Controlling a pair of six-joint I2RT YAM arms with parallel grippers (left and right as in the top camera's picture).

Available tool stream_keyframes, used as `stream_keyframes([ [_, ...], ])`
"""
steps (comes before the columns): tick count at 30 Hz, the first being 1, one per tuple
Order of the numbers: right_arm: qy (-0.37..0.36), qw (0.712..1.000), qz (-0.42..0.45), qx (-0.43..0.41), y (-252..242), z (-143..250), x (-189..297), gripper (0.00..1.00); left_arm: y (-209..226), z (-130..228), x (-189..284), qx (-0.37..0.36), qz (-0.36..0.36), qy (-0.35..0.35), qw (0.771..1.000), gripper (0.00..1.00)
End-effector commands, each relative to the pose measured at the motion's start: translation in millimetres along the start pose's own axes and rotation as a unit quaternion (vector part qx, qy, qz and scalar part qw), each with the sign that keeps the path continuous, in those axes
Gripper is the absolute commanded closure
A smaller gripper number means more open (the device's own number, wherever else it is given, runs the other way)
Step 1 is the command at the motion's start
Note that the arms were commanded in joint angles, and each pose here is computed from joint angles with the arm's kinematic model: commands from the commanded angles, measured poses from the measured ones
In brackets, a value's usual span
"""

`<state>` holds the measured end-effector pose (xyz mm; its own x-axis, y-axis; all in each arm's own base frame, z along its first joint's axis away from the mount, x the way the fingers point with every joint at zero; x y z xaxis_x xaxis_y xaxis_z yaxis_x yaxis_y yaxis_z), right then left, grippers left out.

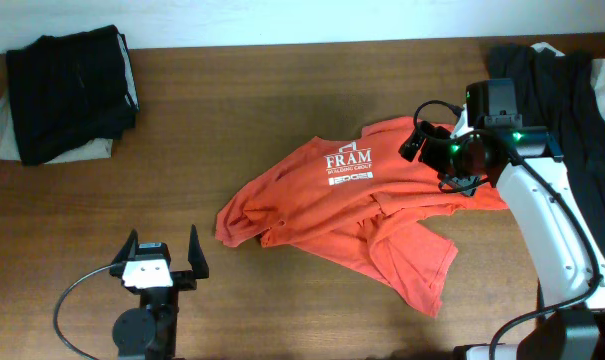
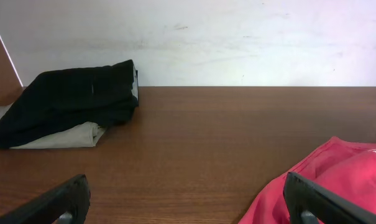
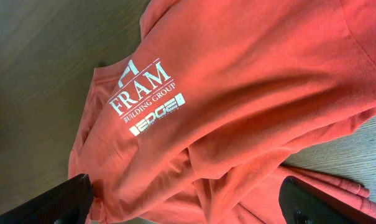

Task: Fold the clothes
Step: 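Reach the left gripper to the shirt's left edge and grasp it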

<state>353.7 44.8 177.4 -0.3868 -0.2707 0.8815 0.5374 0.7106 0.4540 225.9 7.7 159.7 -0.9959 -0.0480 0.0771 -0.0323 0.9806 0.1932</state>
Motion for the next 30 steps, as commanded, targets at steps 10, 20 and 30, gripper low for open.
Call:
stream_keyframes([
  [10,-0.007,1.000,0.008,0.000,-2.8,-4.9,0.5,0.01,-47.1,-61.6,17.9,-0.025,0.166,-0.157,0.973,0.01],
  [20,-0.008,1.000,0.008,0.000,-2.9,-5.0,0.5,0.01,-64.8,-140.2,3.4,-0.057,0.286,-0.128,0.948,0.01],
  [30,-0.007,1.000,0.008,0.000,-2.8,-4.9,0.5,0.02,-83.4,-42.9,-93.1,0.068,0.345,0.311,0.883,0.01],
])
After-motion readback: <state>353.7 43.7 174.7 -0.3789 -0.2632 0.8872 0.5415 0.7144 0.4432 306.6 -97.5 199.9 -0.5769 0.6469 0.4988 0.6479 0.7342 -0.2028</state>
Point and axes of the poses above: each gripper's point midway between its finger pads, its own x axis back along the fingers, its own y axis along the line the jaws close on, z = x × y, the point moved 2 cm from there along x, back along the fingers, and after that the axes turned 11 degrees about -x, right-handed, at the moved point
